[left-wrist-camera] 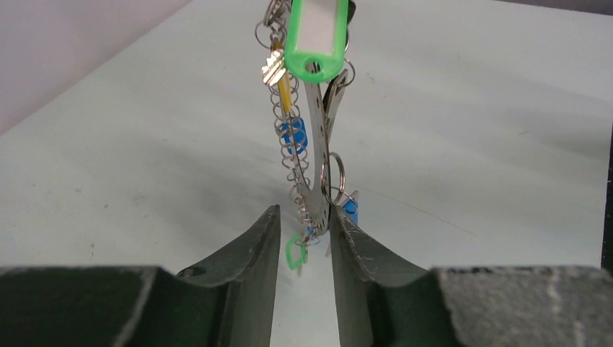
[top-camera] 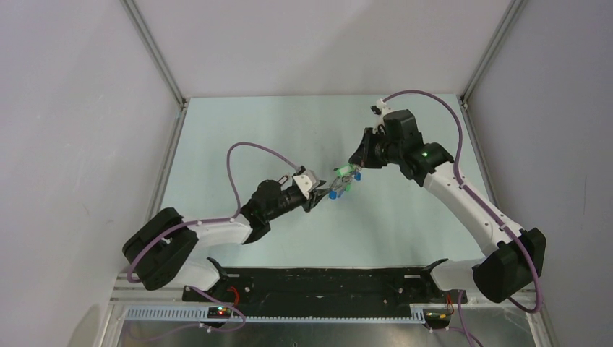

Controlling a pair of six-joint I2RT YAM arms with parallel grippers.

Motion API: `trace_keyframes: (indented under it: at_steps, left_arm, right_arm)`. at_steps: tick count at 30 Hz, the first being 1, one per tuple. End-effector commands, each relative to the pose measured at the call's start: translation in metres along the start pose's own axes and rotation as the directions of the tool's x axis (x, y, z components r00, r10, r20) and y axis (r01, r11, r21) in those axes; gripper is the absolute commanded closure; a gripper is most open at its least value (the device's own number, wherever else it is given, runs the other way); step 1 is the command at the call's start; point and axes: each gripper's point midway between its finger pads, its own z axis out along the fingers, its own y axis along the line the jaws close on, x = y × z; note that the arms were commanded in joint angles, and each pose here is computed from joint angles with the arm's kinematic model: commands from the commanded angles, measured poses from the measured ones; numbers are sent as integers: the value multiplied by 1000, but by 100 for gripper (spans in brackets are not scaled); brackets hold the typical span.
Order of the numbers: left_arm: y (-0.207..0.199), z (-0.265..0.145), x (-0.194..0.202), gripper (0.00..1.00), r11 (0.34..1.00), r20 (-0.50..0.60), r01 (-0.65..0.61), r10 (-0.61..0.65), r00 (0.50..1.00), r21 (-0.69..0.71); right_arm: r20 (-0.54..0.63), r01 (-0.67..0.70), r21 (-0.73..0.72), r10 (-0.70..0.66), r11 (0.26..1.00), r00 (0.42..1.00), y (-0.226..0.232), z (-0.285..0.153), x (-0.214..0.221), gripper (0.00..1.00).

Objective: Remove the keys from the keyring

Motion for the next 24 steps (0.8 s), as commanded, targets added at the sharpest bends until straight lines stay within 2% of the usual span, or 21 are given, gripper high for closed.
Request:
trace_keyframes:
  at_steps: [1,12,24]
  left_arm:
    - [-3,0,-25,63,999,86,-50,49,995,10]
    - [1,3,-21,64,997,71,-70,72,995,-32]
    - [7,1,-26,74,994,77,-80,86,993,-72]
  right_arm:
    - [75,13,-70,-7,997,997,22,-13,-17,100]
    - [75,5,-133,5,991,997,43,-19,-14,100]
    - [48,-18,-215,29,977,998,67,-26,-6,100]
